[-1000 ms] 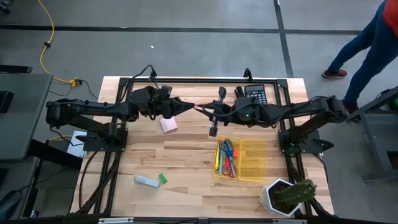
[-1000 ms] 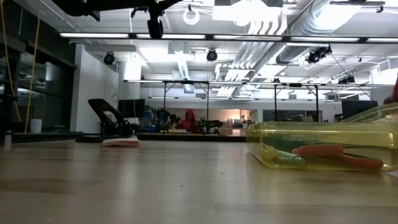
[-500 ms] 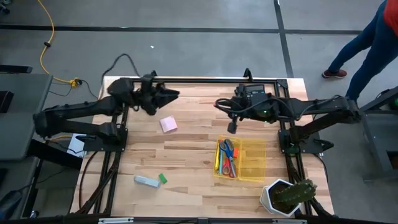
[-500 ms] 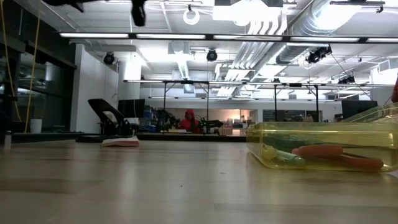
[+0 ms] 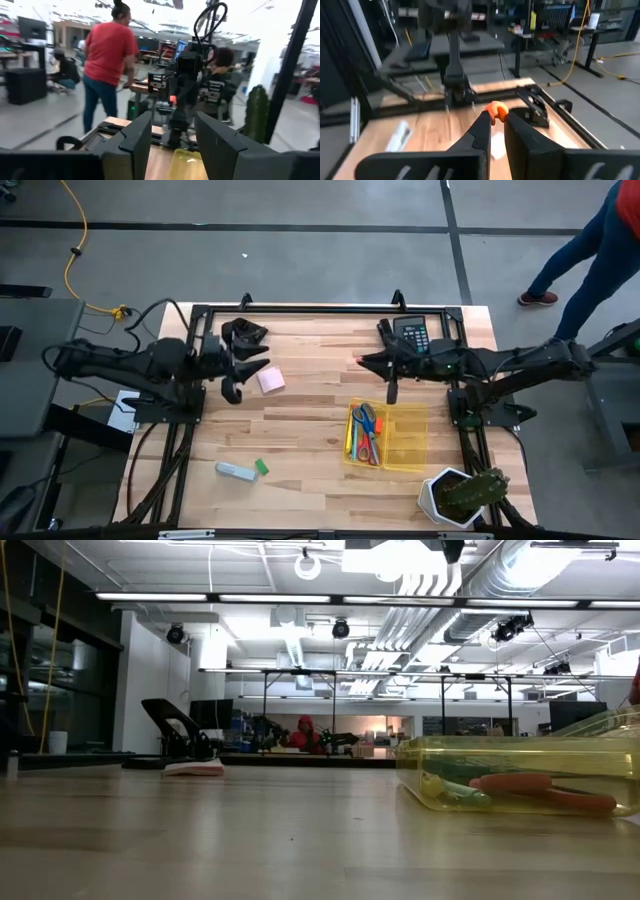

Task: Pack school essentials
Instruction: Put the small orange eraser into the supply box

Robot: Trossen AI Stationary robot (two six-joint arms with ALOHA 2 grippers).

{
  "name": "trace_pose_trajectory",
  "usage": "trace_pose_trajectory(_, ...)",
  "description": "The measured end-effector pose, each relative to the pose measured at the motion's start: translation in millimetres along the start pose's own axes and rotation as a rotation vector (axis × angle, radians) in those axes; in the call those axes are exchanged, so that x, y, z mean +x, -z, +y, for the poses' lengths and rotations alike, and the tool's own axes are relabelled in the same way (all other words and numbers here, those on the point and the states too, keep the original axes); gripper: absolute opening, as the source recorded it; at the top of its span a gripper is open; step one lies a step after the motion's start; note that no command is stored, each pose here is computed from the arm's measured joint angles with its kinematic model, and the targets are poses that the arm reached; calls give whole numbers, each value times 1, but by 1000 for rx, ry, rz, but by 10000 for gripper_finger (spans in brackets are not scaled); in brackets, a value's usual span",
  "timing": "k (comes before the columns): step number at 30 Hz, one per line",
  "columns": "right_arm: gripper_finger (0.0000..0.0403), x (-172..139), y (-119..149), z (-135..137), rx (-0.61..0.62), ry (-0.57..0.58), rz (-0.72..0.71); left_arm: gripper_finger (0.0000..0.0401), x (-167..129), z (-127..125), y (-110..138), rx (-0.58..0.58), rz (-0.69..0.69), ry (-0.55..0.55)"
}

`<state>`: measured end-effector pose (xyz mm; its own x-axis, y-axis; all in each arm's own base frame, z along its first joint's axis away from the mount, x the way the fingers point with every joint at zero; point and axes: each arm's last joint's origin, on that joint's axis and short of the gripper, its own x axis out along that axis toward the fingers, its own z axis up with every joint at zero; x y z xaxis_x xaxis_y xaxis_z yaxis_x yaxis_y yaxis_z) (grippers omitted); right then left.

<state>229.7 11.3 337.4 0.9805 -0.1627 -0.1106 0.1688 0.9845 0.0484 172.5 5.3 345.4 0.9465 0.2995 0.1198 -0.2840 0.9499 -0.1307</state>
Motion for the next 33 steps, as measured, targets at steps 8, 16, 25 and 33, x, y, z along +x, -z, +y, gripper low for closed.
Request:
trace_pose_trajectory(8,18,2,3,1,-1,-4,129,138,-1,-4,2,33,6,-70)
trace_pose_trajectory(16,18,25,58,8,37,-111,708,138,-1,-4,2,34,9,-65)
trace_pose_trajectory(25,18,53,135,18,-12,-80,1193,138,-1,-4,5,42,30,-87)
trace_pose_trajectory(33,21,66,169,18,-29,-47,1335,138,-1,-4,4,41,28,-89)
